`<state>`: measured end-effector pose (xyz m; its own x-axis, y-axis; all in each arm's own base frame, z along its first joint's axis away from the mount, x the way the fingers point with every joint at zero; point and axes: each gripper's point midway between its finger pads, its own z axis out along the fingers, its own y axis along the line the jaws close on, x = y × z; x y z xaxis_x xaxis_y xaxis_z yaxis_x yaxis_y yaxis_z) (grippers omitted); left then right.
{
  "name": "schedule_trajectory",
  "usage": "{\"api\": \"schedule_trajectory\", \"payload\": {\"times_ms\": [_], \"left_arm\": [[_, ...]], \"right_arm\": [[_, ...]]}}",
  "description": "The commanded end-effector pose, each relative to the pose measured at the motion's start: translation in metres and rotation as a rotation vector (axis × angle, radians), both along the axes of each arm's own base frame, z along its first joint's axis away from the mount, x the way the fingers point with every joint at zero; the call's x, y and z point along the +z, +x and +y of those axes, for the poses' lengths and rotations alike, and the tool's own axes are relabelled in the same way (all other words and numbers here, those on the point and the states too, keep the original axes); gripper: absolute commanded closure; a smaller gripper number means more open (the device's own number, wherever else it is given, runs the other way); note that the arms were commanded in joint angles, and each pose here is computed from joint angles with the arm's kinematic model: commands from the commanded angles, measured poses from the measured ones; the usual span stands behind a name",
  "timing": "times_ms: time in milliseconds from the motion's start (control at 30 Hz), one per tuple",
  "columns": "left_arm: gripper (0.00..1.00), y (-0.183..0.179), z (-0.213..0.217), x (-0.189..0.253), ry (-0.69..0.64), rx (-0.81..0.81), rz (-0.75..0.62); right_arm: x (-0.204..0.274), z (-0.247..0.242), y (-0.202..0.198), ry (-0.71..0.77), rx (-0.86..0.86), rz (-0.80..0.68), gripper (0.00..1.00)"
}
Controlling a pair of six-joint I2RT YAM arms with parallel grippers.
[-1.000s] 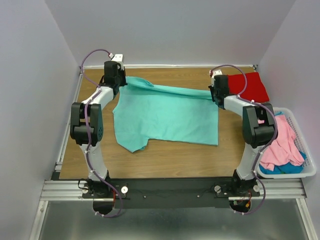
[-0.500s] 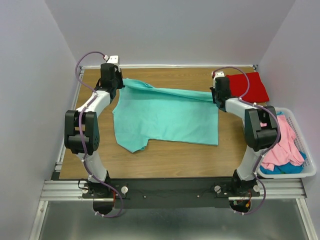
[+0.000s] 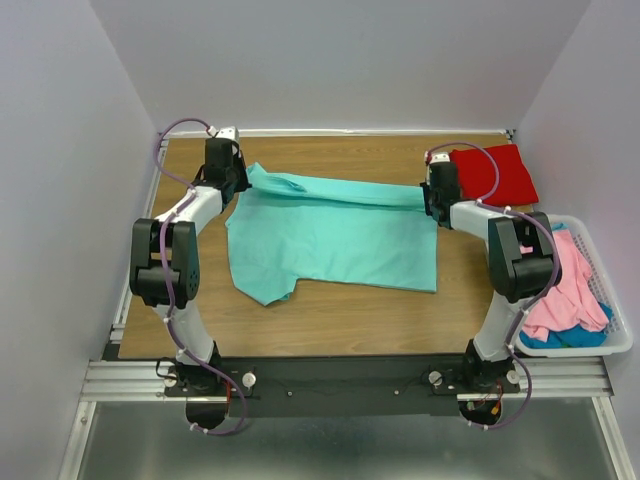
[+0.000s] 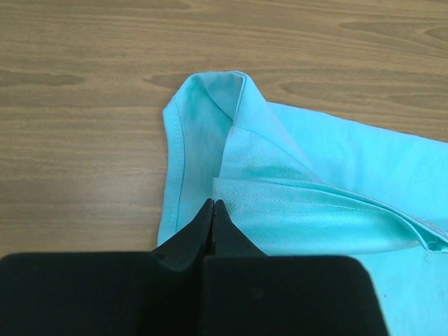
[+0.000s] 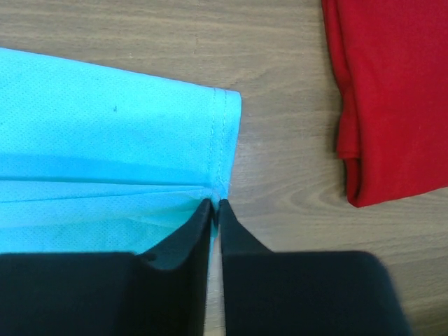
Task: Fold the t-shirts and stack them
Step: Fold the tshirt
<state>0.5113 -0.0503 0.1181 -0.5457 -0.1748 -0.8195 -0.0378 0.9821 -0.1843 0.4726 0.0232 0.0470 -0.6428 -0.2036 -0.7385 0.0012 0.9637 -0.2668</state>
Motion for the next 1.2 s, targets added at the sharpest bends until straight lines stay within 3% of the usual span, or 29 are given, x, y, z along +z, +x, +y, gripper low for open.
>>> {"api": "schedule_trajectory", "payload": {"times_ms": [0, 100, 300, 467, 667, 967, 1167], "left_arm": [[1.0, -0.007, 0.006, -0.017, -0.015, 0.032, 0.055], [1.0, -0.008, 0.006, -0.016, -0.018, 0.036, 0.054], [1.0, -0.01, -0.002, -0.016, -0.038, -0.001, 0.059], [1.0, -0.012, -0.004, -0.015, -0.043, -0.009, 0.059], [1.0, -0.014, -0.002, -0.01, -0.037, -0.004, 0.05], [1.0, -0.018, -0.002, -0.015, -0.032, -0.008, 0.063], [1.0, -0.018, -0.003, -0.015, -0.033, -0.009, 0.063]], "right_arm": [[0.004, -0.006, -0.005, 0.007, -0.028, -0.003, 0.8], [0.021, 0.006, -0.007, 0.062, 0.013, -0.018, 0.6], [0.063, 0.02, -0.012, 0.209, -0.017, -0.105, 0.44], [0.1, 0.039, -0.007, 0.353, 0.003, -0.18, 0.43], [0.099, 0.066, 0.003, 0.525, 0.013, -0.172, 0.44], [0.043, 0.064, 0.032, 0.577, -0.091, -0.108, 0.46], [0.015, 0.072, 0.02, 0.603, -0.073, -0.026, 0.48]]}}
